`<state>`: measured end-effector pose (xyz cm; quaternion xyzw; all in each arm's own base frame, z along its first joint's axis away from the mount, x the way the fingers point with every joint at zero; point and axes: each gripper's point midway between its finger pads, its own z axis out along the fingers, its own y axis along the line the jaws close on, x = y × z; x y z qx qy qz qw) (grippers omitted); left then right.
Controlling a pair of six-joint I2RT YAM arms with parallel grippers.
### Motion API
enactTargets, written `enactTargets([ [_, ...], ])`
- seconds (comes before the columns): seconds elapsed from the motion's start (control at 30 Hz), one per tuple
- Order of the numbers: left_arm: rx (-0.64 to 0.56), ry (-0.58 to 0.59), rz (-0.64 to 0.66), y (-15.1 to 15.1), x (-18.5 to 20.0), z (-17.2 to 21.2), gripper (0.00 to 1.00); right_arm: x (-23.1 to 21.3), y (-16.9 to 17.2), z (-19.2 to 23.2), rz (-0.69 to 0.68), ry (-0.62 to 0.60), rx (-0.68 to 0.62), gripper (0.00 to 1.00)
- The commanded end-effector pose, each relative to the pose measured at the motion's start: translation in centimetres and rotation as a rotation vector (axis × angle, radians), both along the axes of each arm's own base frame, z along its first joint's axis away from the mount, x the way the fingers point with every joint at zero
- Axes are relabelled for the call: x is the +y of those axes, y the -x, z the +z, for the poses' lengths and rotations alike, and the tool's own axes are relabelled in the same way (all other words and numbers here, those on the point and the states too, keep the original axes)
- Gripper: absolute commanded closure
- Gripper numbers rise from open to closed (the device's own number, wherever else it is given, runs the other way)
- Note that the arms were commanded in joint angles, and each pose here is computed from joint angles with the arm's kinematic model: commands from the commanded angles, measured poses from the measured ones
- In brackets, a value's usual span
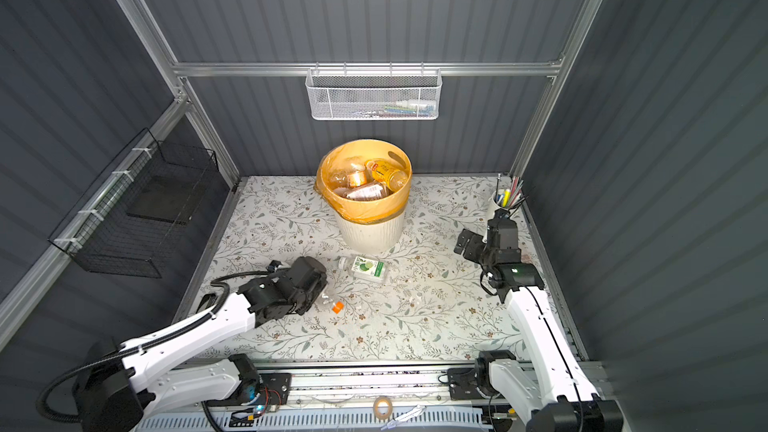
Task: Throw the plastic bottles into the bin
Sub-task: 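Lift the orange-label bottle with the left gripper over the bin and release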
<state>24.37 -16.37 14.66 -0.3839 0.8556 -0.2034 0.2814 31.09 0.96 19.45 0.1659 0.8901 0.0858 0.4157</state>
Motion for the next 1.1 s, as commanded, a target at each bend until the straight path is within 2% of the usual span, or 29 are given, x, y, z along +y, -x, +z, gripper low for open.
enactTargets([
  [0.0,-0.241,-0.202,-0.081,-3.6,2.3,8.8,0.49,0.1,-0.1,0.0,-0.001,-0.019,-0.008,0.01],
  [0.13,-0.416,-0.375,-0.227,-7.2,1.1,17.9,0.48,0.2,-0.3,0.0,-0.002,-0.031,-0.014,0.01],
  [0.23,-0.519,-0.426,-0.344,-10.0,-1.5,23.0,0.46,0.4,-0.3,0.1,0.003,-0.045,-0.014,0.01],
  [0.4,-0.609,-0.323,-0.536,-14.8,-7.2,26.1,0.43,0.8,-0.1,0.3,0.022,-0.063,-0.021,0.01],
  [0.47,-0.591,-0.297,-0.633,-16.3,-9.8,25.7,0.35,0.8,0.1,0.3,0.022,-0.063,-0.021,0.01],
  [0.53,-0.522,-0.295,-0.716,-17.3,-11.6,24.9,0.19,0.8,0.2,0.3,0.024,-0.061,-0.018,0.01],
  [0.63,-0.433,-0.355,-0.694,-17.9,-10.9,23.9,0.01,0.7,0.4,0.2,0.023,-0.059,-0.011,0.01],
  [0.83,-0.532,-0.411,-0.527,-16.5,-6.6,25.8,0.00,0.9,0.6,0.2,0.026,-0.074,-0.017,0.01],
  [1.07,-0.449,-0.464,-0.447,-14.4,-2.0,23.9,0.00,1.2,0.4,0.2,0.036,-0.087,-0.014,0.01],
])
